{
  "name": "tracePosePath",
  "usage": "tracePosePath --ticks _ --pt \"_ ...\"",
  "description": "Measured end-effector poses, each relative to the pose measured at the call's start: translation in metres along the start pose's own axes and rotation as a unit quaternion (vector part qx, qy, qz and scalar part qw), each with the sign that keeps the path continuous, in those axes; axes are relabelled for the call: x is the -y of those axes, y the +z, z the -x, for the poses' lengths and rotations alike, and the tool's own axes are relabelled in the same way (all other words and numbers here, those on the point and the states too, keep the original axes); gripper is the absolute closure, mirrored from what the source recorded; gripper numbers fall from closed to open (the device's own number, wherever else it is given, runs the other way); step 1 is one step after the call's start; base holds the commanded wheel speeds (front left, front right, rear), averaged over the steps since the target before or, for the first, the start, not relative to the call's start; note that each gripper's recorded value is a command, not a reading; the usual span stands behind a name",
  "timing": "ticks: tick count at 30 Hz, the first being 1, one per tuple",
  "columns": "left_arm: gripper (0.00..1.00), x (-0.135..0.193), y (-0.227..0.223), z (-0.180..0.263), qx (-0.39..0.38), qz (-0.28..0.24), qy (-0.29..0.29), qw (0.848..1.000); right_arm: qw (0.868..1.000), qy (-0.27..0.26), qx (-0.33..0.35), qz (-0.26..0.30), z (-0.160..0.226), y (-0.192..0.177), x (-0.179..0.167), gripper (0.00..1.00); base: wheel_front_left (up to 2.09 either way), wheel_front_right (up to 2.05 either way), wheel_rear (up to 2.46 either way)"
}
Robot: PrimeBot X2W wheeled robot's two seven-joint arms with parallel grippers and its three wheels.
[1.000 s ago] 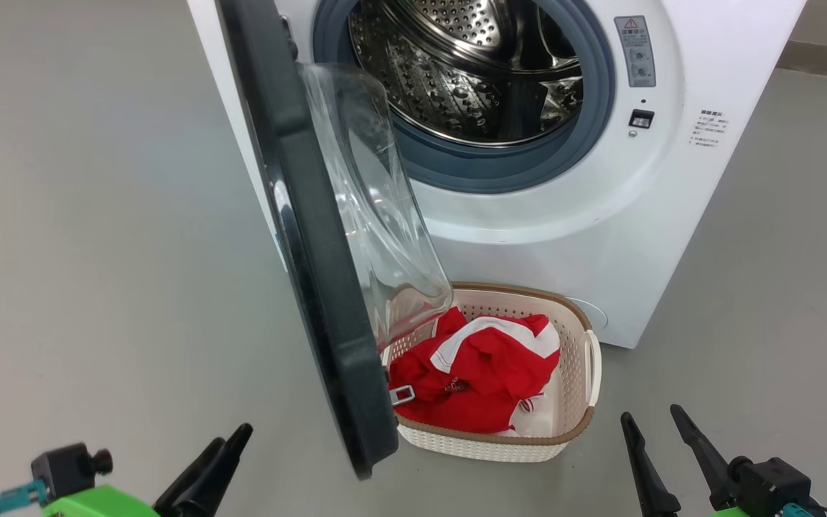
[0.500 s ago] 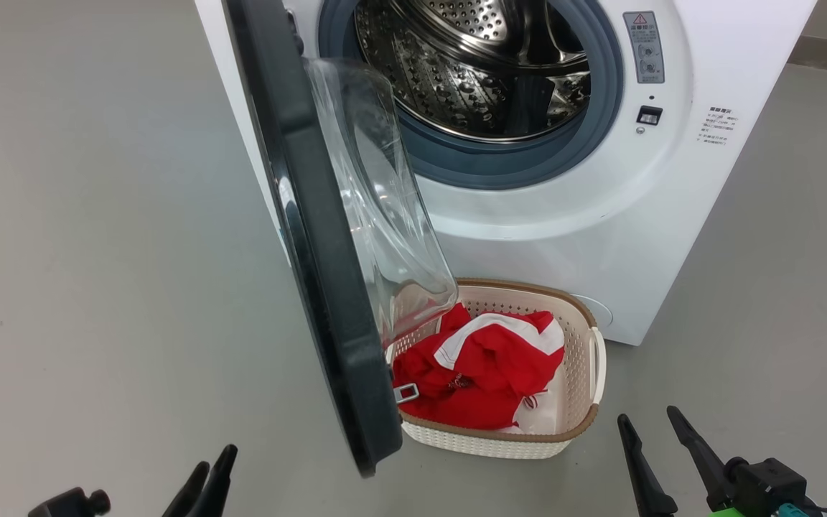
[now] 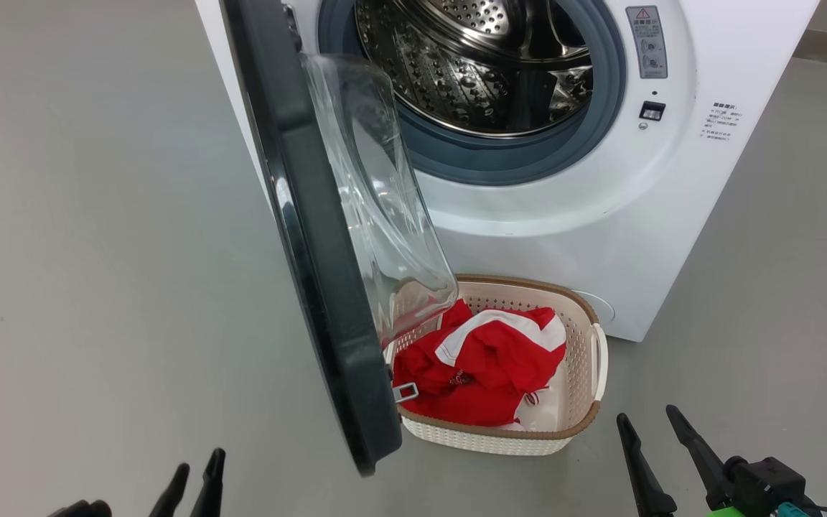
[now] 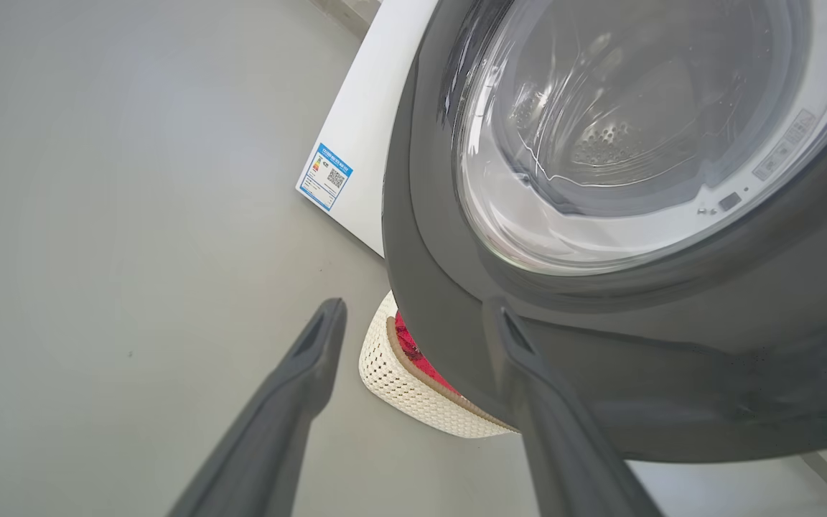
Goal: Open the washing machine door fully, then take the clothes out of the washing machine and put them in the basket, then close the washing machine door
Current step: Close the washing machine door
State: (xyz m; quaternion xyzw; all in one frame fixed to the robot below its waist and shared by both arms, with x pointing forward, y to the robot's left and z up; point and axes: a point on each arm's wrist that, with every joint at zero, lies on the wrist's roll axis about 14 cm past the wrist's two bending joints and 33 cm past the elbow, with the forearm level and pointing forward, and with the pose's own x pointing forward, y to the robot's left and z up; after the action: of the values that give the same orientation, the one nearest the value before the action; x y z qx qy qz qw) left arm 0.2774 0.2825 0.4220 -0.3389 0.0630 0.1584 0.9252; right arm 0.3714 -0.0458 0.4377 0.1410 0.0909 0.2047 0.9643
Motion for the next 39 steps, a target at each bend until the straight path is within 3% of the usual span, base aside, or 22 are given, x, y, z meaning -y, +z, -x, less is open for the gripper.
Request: tracePosePath --ticks 4,11,26,39 --pt "0.00 0.005 0.006 -0.002 0.018 -0.048 -0.006 0.999 1.000 0.000 -0.002 -0.001 0.000 -0.001 0.000 0.00 0.00 0.00 0.00" --pt "0.00 0.008 0.004 0.006 0.035 -0.085 0.002 0.996 1.000 0.000 -0.001 0.000 0.000 -0.001 0.000 0.00 0.00 0.00 0.00" --pt "0.00 0.018 0.024 0.016 0.070 -0.267 -0.006 0.961 1.000 0.001 -0.004 -0.001 0.000 -0.002 -0.001 0.00 0.00 0.00 0.00" --pt "0.00 0.025 0.023 0.019 0.075 -0.285 -0.010 0.956 1.000 0.002 -0.002 0.000 0.000 -0.001 -0.002 0.00 0.00 0.00 0.00"
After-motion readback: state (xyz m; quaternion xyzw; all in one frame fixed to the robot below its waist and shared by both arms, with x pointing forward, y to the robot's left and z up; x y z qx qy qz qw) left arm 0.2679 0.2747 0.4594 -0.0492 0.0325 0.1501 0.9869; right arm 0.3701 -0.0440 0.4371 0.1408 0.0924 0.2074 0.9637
